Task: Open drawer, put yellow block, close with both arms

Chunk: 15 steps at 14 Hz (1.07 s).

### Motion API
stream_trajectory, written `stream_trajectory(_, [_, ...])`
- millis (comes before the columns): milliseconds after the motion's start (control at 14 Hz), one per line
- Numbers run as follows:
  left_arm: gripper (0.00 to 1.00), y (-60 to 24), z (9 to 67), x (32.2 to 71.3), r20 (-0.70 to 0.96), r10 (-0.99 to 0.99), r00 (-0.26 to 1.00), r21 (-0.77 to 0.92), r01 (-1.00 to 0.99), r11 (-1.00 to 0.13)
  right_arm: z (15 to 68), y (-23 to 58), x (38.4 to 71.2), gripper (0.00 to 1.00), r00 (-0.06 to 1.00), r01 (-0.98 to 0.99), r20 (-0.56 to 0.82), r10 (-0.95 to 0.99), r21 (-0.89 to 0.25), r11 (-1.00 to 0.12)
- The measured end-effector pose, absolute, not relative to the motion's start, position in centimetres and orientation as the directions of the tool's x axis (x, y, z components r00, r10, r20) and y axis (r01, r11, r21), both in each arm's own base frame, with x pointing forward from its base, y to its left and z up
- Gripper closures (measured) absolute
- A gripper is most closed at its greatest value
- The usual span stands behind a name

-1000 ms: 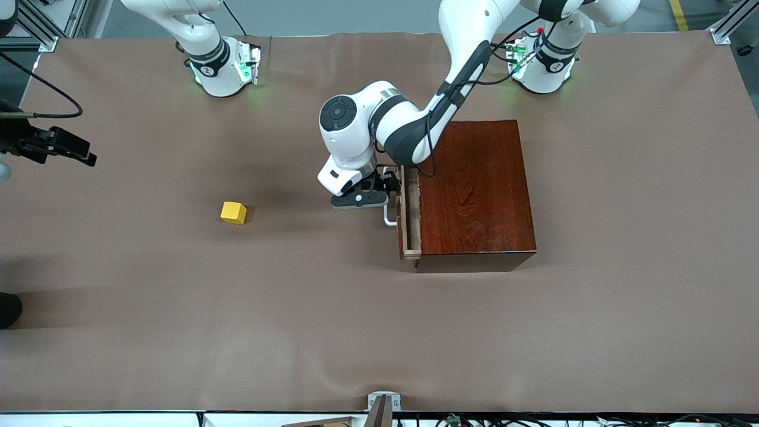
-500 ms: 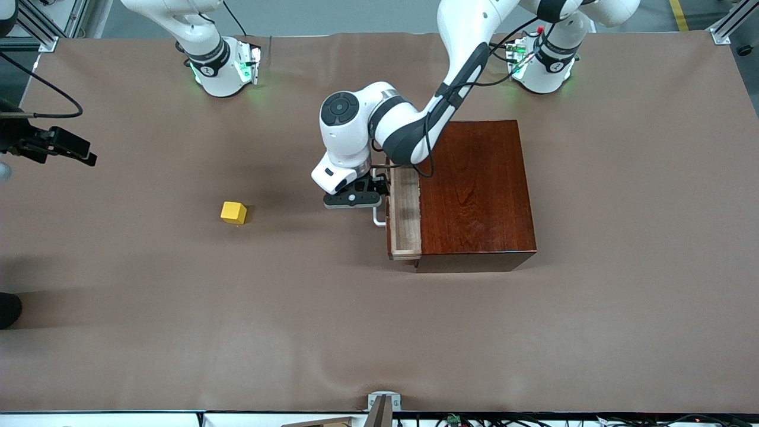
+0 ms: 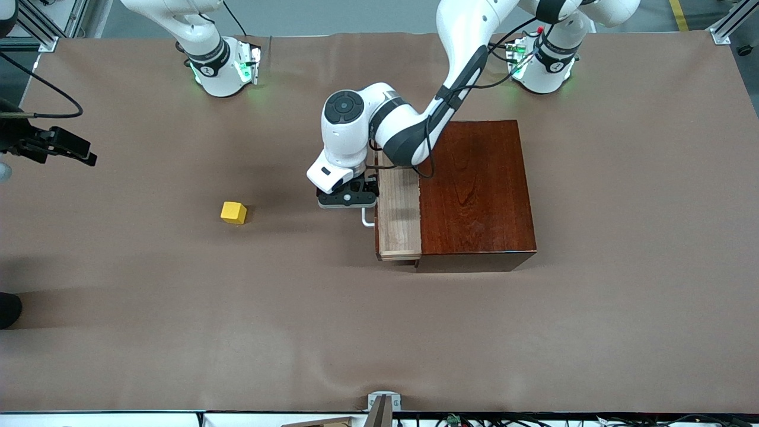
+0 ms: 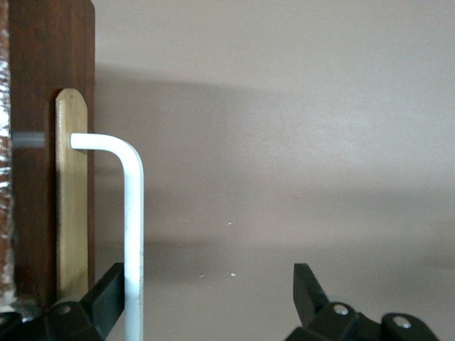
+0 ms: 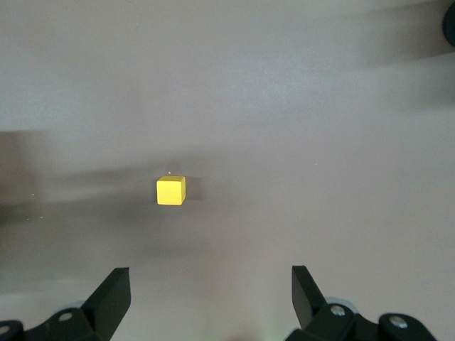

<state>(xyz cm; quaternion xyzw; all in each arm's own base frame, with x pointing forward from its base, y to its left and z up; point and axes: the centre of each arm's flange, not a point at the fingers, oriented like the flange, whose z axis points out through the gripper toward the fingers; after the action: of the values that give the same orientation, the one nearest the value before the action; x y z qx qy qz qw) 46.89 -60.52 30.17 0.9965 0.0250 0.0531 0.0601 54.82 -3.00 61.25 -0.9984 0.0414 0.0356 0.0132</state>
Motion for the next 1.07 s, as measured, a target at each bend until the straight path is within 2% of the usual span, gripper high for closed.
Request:
stream_trajectory(786, [0.0, -63.7, 31.5, 45.4, 0.164, 0.072, 0.984, 0.295, 0.021, -0.955, 61.2, -3.0, 54.8, 0.0, 0.994, -0.084, -0.073, -0.082, -0.023, -0.996])
stream_trajectory(1071, [0.0, -63.0, 35.0, 47.6, 0.187, 0.159, 0.969, 0.35, 0.085, -0.933, 61.2, -3.0, 54.8, 0.0, 0.994, -0.084, -0.073, -0.082, -0.023, -0.996])
